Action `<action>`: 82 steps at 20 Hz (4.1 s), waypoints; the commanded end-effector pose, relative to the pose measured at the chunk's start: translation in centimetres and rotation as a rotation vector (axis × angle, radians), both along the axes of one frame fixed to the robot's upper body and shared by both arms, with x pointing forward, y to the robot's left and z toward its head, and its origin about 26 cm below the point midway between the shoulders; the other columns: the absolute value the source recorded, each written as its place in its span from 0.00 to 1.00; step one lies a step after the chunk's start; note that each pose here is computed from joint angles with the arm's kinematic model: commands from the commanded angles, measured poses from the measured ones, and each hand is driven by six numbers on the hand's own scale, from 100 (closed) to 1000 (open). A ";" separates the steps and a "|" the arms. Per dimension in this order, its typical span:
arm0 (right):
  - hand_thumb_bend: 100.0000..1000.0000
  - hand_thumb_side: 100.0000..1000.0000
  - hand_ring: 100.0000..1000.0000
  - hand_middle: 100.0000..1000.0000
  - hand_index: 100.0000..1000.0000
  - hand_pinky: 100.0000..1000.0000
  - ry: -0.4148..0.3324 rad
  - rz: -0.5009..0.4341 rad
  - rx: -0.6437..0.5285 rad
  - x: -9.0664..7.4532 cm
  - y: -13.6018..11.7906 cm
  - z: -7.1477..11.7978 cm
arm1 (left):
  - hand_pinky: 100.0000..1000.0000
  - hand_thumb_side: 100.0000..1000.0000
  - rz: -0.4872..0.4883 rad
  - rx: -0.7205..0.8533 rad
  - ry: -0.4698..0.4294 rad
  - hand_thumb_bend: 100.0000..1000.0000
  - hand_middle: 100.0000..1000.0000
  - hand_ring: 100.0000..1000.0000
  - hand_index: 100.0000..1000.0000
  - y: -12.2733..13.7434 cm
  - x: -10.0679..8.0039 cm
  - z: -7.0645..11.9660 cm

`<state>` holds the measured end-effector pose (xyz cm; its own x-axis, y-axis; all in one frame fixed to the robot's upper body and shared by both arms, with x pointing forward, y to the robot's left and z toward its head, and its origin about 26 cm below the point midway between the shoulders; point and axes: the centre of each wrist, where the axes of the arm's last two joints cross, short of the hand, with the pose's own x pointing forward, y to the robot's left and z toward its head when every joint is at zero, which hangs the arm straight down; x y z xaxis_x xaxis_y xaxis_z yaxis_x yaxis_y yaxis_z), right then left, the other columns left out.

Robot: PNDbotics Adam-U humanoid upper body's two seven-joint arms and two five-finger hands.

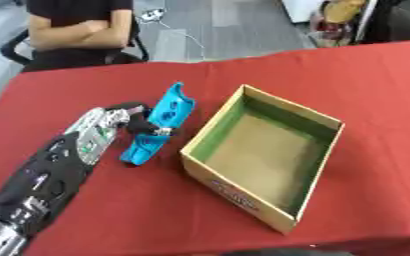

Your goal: Pick up objects on the table and place them in the box.

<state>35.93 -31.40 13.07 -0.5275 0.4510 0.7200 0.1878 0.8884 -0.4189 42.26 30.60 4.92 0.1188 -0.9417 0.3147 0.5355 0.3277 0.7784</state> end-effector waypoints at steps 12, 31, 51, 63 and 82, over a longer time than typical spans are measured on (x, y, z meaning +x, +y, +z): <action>0.39 0.95 0.79 0.81 1.00 0.55 -0.037 0.014 -0.005 0.2 0.2 1.3 | 0.00 0.79 0.094 0.381 -0.345 0.00 0.00 0.00 0.24 -1.1 0.7 -0.8; 0.39 0.95 0.79 0.81 1.00 0.55 -0.033 0.012 -0.003 0.2 0.1 1.1 | 0.00 0.76 0.097 0.380 -0.430 0.17 0.00 0.00 0.08 -0.4 0.7 -1.3; 0.39 0.95 0.79 0.81 1.00 0.55 -0.032 0.008 -0.004 0.1 0.0 1.1 | 0.00 0.76 0.192 0.197 -0.752 0.08 0.00 0.00 0.07 -2.7 0.4 6.0; 0.39 0.95 0.79 0.81 1.00 0.55 -0.033 0.008 -0.003 0.1 0.0 1.1 | 0.00 0.76 0.184 0.172 -0.776 0.07 0.00 0.00 0.06 -3.2 0.3 6.7; 0.39 0.95 0.79 0.81 1.00 0.55 -0.034 0.013 -0.007 0.2 0.1 1.2 | 0.00 0.74 -0.156 0.002 -1.016 0.09 0.00 0.00 0.07 -10.4 -3.3 15.3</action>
<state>35.99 -31.33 13.17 -0.5313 0.4458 0.7204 0.1854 0.8909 -0.4146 39.15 20.25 18.55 -0.3028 -0.9242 0.2328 -0.3092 0.3263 0.8933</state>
